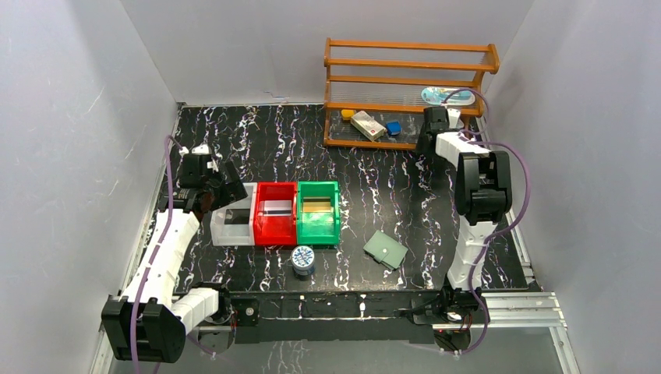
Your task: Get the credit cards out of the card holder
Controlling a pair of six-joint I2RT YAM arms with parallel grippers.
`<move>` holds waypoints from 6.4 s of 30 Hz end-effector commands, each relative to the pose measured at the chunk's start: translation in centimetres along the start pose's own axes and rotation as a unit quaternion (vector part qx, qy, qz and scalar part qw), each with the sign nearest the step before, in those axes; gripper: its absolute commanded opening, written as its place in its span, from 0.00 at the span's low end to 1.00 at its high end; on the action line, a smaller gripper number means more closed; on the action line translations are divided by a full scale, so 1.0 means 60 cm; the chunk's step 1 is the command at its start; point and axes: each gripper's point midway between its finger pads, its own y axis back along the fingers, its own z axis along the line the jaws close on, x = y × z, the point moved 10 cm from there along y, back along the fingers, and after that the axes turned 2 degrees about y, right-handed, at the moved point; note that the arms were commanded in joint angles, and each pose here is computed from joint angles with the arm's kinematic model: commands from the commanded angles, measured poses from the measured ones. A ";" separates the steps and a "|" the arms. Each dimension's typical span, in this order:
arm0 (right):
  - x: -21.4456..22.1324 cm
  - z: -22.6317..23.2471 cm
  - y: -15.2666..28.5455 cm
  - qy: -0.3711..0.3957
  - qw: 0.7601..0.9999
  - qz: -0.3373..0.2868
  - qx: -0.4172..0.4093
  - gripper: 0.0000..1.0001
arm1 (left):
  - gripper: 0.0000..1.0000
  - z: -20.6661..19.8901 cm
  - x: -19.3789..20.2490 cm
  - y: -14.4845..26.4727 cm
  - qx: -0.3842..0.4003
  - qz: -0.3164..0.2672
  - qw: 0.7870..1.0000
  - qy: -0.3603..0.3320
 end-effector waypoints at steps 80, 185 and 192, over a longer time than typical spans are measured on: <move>0.221 0.175 0.494 0.098 0.880 0.136 -0.444 0.80 | 0.98 -0.092 -0.101 -0.169 0.051 0.072 0.995 0.042; 0.189 0.451 0.533 0.154 0.870 0.113 -0.455 0.59 | 0.98 -0.038 -0.048 -0.105 -0.017 0.080 0.997 0.014; 0.228 0.481 0.497 0.173 0.874 0.139 -0.433 0.41 | 0.98 -0.029 -0.054 -0.105 -0.035 0.072 0.997 0.017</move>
